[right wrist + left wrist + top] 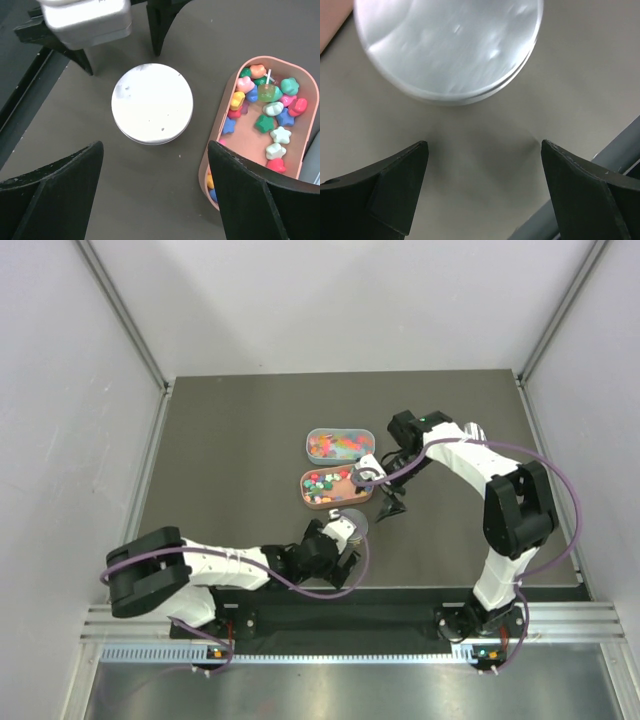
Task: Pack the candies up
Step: Screw the bottle lid onto the packing bottle.
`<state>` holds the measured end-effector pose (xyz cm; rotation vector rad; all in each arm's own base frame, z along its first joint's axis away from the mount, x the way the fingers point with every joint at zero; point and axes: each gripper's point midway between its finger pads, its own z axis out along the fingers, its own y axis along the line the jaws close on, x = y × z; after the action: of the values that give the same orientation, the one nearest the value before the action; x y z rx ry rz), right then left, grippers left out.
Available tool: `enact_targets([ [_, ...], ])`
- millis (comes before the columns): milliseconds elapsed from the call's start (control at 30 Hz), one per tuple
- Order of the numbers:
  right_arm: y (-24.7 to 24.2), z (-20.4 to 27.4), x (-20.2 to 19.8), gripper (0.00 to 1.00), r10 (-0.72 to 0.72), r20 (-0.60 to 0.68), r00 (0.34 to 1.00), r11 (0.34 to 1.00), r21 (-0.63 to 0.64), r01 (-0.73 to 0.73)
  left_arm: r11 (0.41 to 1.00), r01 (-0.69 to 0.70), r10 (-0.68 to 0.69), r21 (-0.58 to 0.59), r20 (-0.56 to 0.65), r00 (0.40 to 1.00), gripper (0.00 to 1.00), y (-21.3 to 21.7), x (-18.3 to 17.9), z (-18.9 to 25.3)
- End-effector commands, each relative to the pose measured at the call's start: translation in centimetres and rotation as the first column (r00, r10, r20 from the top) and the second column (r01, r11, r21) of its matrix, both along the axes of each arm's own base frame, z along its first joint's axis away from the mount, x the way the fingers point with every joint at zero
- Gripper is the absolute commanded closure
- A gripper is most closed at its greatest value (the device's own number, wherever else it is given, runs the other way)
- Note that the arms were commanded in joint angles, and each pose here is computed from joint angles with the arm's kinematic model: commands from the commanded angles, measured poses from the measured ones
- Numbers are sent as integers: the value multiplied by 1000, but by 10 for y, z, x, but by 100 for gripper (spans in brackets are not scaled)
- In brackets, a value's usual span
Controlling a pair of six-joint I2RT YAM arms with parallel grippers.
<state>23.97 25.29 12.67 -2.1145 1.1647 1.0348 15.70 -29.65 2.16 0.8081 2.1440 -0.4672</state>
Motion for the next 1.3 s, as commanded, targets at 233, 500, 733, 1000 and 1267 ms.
enact_targets([
  [233,2,16,14,16,-95,-16,995,996,-3,95,988,130,-140,83,132,981,1,10,13,28],
  [500,-21,23,39,16,-244,1,970,969,-50,244,968,248,-252,44,145,957,2,12,46,51],
  [733,-34,19,35,17,-277,8,961,957,-86,276,822,569,-567,17,123,815,9,12,21,57],
  [1000,-56,23,59,18,-379,64,923,919,-88,383,793,607,-610,54,80,789,40,5,27,43],
  [1267,-71,26,70,19,-433,79,898,895,-85,439,791,608,-611,62,56,790,45,-14,48,30],
])
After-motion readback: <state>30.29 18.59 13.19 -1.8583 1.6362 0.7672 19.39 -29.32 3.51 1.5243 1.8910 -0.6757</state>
